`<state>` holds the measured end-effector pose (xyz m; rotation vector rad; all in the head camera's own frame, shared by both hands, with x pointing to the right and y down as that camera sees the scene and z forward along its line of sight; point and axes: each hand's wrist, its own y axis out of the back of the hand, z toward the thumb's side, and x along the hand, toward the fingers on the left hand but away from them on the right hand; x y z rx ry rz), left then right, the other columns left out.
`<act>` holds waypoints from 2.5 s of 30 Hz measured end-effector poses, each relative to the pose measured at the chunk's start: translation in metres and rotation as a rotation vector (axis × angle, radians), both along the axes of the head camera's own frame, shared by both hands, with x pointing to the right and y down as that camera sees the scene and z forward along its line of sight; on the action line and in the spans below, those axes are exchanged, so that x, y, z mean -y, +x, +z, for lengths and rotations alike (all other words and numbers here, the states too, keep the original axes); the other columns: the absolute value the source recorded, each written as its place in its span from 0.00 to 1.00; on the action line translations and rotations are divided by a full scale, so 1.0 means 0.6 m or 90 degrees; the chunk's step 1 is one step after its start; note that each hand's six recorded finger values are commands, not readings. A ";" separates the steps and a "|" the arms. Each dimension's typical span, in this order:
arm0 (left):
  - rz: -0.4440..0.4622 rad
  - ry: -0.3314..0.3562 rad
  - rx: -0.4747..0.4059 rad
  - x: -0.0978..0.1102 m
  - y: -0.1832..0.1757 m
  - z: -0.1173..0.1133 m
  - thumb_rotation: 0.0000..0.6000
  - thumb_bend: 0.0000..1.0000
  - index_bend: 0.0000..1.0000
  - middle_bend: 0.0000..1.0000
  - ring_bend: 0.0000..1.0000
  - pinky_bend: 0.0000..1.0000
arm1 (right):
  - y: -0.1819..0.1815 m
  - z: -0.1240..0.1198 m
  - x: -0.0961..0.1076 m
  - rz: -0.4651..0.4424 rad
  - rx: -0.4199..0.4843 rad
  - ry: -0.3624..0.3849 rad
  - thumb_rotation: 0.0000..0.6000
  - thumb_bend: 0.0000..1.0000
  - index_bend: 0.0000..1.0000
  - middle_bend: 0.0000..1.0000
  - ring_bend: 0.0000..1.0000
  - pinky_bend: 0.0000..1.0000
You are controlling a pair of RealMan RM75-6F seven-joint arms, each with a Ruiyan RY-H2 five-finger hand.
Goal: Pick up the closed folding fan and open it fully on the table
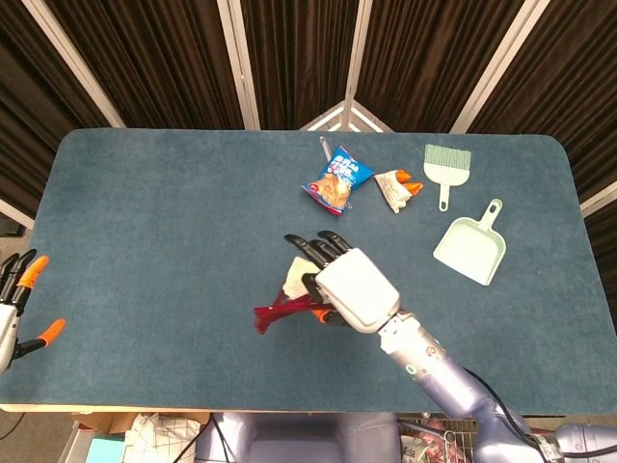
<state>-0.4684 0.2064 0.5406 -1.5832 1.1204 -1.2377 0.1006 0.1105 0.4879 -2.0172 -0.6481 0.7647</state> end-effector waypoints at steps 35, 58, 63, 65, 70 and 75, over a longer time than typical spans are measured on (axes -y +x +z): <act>0.102 -0.118 -0.288 -0.020 0.143 0.050 1.00 0.25 0.19 0.05 0.00 0.10 | -0.185 0.004 -0.044 -0.078 0.027 0.001 1.00 0.47 0.74 0.13 0.23 0.17; 0.091 -0.141 -0.402 0.021 0.231 0.086 1.00 0.25 0.31 0.09 0.00 0.10 | -0.205 0.003 -0.058 -0.095 0.054 -0.005 1.00 0.48 0.74 0.13 0.23 0.17; 0.094 -0.169 -0.419 0.013 0.249 0.102 1.00 0.25 0.32 0.10 0.00 0.10 | -0.203 0.001 -0.058 -0.091 0.056 -0.005 1.00 0.48 0.74 0.13 0.23 0.17; 0.094 -0.177 -0.428 0.008 0.255 0.107 1.00 0.25 0.33 0.10 0.00 0.10 | -0.201 0.001 -0.057 -0.090 0.056 -0.005 1.00 0.48 0.74 0.13 0.23 0.17; 0.094 -0.188 -0.456 0.002 0.272 0.114 1.00 0.27 0.38 0.12 0.00 0.10 | -0.199 -0.001 -0.058 -0.090 0.056 -0.004 1.00 0.48 0.74 0.13 0.23 0.17; 0.091 -0.185 -0.492 0.001 0.290 0.120 1.00 0.32 0.43 0.13 0.00 0.10 | -0.194 -0.004 -0.057 -0.088 0.057 -0.003 1.00 0.48 0.75 0.13 0.23 0.17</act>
